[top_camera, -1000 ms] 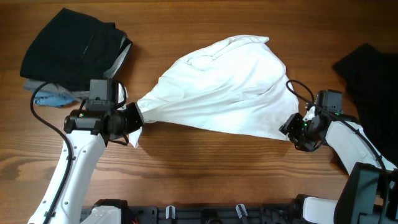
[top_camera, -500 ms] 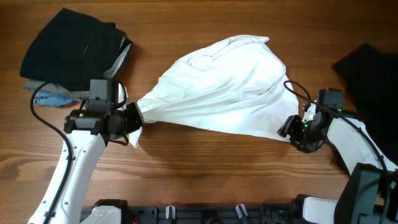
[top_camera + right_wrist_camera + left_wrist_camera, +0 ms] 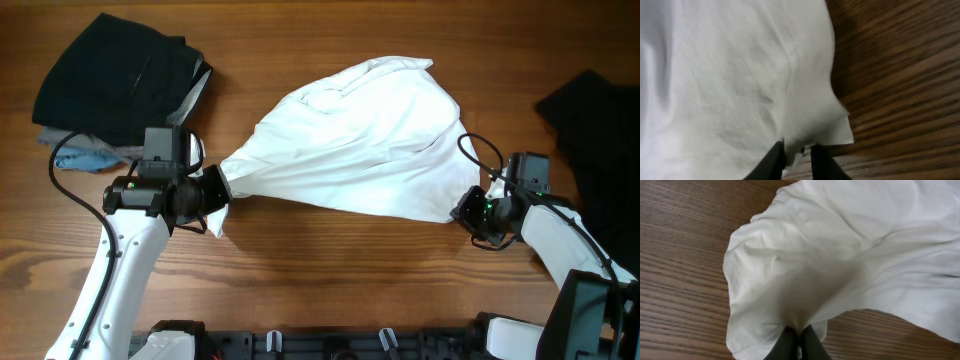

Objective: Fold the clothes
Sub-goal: 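Lift the T-shirt with both grippers and stretch it wide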

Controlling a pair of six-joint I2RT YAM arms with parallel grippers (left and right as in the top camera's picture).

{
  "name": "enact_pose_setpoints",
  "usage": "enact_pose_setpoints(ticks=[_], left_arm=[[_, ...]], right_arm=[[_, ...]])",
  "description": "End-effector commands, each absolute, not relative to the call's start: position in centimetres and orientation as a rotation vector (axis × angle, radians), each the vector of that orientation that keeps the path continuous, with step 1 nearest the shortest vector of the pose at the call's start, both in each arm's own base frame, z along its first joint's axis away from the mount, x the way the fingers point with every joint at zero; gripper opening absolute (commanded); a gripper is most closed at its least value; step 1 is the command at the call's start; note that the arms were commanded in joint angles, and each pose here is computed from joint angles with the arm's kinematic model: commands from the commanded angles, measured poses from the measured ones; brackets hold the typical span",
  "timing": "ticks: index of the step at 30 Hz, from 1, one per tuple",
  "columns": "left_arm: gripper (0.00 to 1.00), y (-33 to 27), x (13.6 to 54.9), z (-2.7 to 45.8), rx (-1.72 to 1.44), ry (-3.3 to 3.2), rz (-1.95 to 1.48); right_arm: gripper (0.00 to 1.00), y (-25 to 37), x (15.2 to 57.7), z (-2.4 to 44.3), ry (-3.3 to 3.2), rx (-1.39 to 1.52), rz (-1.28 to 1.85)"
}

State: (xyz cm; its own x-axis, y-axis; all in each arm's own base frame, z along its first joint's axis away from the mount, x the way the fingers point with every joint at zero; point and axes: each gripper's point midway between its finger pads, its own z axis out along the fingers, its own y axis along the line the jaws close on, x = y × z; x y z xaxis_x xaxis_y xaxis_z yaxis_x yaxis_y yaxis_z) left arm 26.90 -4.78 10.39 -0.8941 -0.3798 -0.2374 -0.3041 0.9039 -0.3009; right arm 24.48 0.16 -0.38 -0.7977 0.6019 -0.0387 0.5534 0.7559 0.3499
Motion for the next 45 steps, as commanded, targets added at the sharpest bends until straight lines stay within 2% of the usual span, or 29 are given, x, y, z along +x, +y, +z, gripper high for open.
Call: enact_pose_setpoints(ticks=[1, 4, 10, 13, 17, 22, 26, 30, 33, 38, 42, 45], left_arm=[[0.04, -4.4, 27.2, 11.0, -0.483, 2.755, -0.347], [0.04, -4.4, 27.2, 11.0, -0.482, 2.754, -0.347], [0.04, -4.5, 27.3, 11.5, -0.456, 2.744, -0.356], [0.04, -5.0, 28.0, 14.8, -0.339, 2.683, -0.387], [0.04, -4.9, 29.6, 23.5, -0.221, 2.495, -0.374], [0.04, -3.1, 29.9, 36.8, -0.182, 2.152, -0.274], [0.04, -1.6, 27.5, 46.6, -0.14, 1.889, -0.176], [0.04, 0.2, 24.0, 53.1, -0.167, 1.7, -0.089], [0.04, 1.6, 22.1, 54.9, -0.183, 1.635, -0.002], [0.04, 1.8, 21.8, 54.3, -0.192, 1.657, 0.015], [0.04, 1.7, 24.2, 52.1, -0.187, 1.758, 0.028], [0.04, 0.3, 28.8, 49.3, -0.124, 1.875, 0.001]], right_arm=[[0.13, 0.2, 22.5, -1.8, 2.868, 0.982, 0.444], [0.04, 0.0, 23.0, -1.3, 2.856, 0.974, 0.445], [0.04, -0.4, 25.3, 2.9, 2.81, 0.864, 0.441], [0.04, -0.8, 27.2, 7.4, 2.746, 0.749, 0.43], [0.04, -1.7, 29.3, 15.7, 2.609, 0.691, 0.386], [0.04, -3.6, 28.8, 28.4, 2.439, 0.696, 0.244], [0.05, -3.6, 27.6, 37.9, 2.249, 0.629, 0.238], [0.04, -3.0, 24.8, 45.4, 2.072, 0.562, 0.241], [0.04, -2.9, 23.0, 48.2, 1.998, 0.546, 0.225], [0.04, -2.8, 22.4, 48.7, 1.988, 0.545, 0.223], [0.04, -3.3, 24.5, 47.3, 2.046, 0.567, 0.223], [0.04, -3.8, 28.4, 45.4, 2.12, 0.582, 0.238]])
